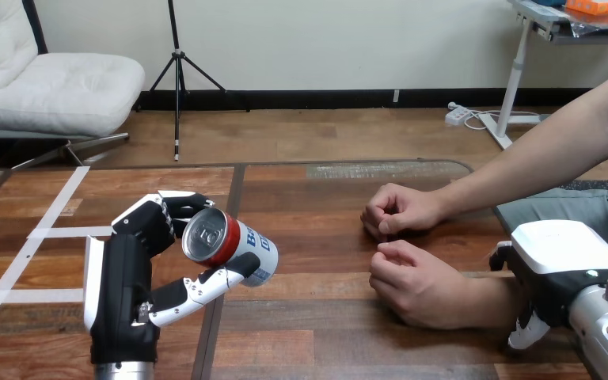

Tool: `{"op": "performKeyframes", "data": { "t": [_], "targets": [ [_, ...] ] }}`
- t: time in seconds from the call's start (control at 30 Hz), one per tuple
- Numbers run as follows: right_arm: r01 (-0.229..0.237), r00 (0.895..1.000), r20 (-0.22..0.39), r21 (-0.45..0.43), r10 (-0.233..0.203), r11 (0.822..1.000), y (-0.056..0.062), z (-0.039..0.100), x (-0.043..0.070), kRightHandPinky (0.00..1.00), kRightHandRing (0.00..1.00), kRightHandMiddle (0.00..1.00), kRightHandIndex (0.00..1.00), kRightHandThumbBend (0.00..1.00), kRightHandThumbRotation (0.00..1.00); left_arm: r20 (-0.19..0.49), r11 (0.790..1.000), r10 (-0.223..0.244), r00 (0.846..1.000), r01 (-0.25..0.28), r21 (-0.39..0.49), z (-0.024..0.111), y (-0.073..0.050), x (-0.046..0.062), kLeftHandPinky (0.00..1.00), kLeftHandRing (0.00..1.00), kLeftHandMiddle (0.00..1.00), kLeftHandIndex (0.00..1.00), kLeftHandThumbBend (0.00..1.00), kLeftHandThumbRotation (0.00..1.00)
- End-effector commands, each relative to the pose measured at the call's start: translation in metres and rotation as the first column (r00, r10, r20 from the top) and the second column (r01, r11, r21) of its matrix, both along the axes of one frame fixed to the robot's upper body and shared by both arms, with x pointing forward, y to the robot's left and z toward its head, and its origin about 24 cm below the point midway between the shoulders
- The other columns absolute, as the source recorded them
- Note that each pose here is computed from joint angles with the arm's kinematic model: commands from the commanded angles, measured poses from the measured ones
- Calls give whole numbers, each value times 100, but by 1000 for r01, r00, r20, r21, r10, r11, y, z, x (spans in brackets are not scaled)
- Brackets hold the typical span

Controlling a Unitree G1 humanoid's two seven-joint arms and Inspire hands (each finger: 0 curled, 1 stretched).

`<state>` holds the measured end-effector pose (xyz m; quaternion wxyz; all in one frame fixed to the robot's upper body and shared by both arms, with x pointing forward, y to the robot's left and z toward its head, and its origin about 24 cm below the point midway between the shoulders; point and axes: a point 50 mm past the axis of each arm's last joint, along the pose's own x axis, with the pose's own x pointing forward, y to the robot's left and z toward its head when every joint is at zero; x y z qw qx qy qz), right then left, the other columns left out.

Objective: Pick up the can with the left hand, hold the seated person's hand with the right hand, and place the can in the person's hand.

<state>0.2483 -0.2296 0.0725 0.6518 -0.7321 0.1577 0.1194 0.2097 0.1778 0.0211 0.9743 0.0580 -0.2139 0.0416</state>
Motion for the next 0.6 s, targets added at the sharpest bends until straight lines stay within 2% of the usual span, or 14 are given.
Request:
{"op": "performKeyframes", "data": {
  "t": [0.0, 0.27, 0.57],
  "targets": [
    [-12, 998, 69, 6, 11, 1000, 6, 10, 13, 53, 64, 70, 72, 82, 4, 83, 1000, 3, 997, -3, 1, 15, 1, 9, 42, 43, 47, 51, 77, 0],
    [-18, 999, 51, 5, 18, 1000, 8, 6, 16, 42, 56, 65, 69, 85, 1, 83, 1000, -2, 997, 3, -10, 15, 1, 9, 43, 44, 48, 51, 76, 0],
    [-34, 999, 33, 3, 34, 999, 8, 2, 18, 40, 55, 63, 67, 84, 0, 90, 1000, 0, 996, 1, -5, 16, 2, 9, 43, 43, 48, 51, 76, 0]
  ]
}}
